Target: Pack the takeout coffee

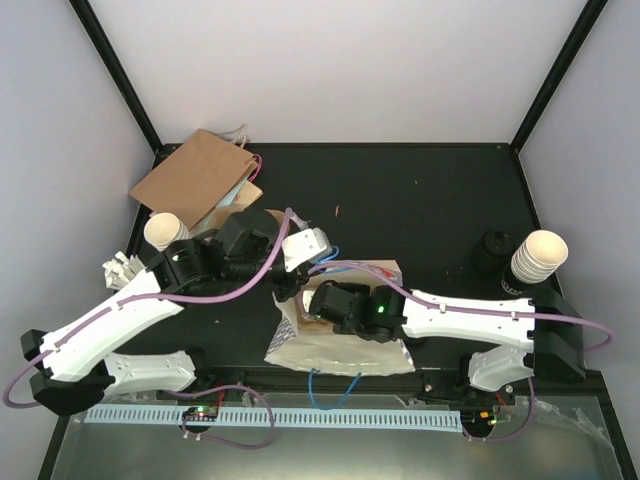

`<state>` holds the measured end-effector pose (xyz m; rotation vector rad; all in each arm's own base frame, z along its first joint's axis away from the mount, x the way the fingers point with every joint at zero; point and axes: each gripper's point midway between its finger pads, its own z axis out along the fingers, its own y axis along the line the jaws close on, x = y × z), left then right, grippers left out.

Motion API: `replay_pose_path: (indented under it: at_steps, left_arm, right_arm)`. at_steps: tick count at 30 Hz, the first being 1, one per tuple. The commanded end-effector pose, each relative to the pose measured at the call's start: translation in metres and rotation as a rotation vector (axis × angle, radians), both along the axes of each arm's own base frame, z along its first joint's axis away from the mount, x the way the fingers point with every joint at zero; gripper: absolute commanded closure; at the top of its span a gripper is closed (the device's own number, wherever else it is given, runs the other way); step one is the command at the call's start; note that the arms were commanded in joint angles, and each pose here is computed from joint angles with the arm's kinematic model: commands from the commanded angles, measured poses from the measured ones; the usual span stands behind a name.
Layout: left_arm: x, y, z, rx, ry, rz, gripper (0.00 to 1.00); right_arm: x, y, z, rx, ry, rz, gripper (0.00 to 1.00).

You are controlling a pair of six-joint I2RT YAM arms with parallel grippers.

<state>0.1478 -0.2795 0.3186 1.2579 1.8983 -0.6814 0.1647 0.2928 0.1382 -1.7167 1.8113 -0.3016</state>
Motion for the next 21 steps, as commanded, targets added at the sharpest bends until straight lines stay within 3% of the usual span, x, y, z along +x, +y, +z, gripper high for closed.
replay_pose_path:
  at_steps: [1,10,21]
  left_arm:
    - [0.023,0.0,0.01,0.025,0.0,0.116,0.99]
    - [0.071,-0.012,0.013,0.076,0.119,0.212,0.98]
    - [0.122,-0.034,0.034,-0.127,0.313,0.177,0.99]
  right_arm:
    - [-0.011,0.012,0.024,0.101,0.05,0.039,0.99]
    - [-0.01,0.022,0.102,0.313,-0.03,0.09,0.99]
    - [0.028,-0.031,0.22,0.618,-0.152,-0.12,0.99]
